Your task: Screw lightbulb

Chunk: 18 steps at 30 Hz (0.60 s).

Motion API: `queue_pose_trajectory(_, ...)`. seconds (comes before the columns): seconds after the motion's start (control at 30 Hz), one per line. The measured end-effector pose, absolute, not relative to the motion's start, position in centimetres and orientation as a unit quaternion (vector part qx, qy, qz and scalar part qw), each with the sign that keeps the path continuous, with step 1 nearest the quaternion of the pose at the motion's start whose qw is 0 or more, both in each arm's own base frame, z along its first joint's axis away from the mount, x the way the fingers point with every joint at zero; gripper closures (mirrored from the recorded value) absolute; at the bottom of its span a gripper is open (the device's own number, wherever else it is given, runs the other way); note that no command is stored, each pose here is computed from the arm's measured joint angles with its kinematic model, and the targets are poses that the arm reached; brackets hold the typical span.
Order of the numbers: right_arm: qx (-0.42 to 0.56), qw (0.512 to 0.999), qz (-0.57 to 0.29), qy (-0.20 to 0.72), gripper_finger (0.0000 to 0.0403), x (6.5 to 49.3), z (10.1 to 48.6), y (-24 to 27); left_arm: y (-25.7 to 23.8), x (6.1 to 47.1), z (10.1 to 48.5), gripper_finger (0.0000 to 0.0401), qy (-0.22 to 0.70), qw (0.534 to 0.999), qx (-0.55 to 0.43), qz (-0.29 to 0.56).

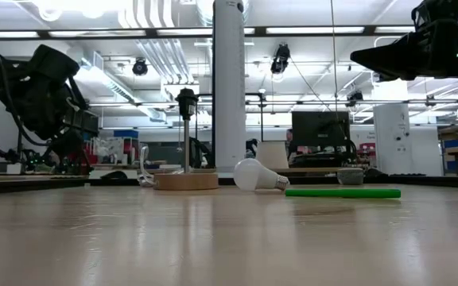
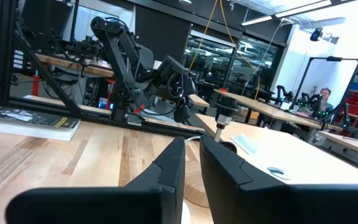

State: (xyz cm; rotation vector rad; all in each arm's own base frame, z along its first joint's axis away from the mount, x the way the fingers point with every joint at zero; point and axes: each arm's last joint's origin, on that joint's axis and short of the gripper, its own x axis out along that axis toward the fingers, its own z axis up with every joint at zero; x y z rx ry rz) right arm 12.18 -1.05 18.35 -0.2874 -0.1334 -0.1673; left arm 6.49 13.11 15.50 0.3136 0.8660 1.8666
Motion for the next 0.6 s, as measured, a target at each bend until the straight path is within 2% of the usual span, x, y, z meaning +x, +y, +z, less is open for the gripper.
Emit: queue_pose_trajectory(0.6,-0.143,0.984,-0.083,-0.066,0.0333,12.18,18.35,-1.06,13.11,6.48,15.50,0.0401,0.359,0.506,0.130,0.774)
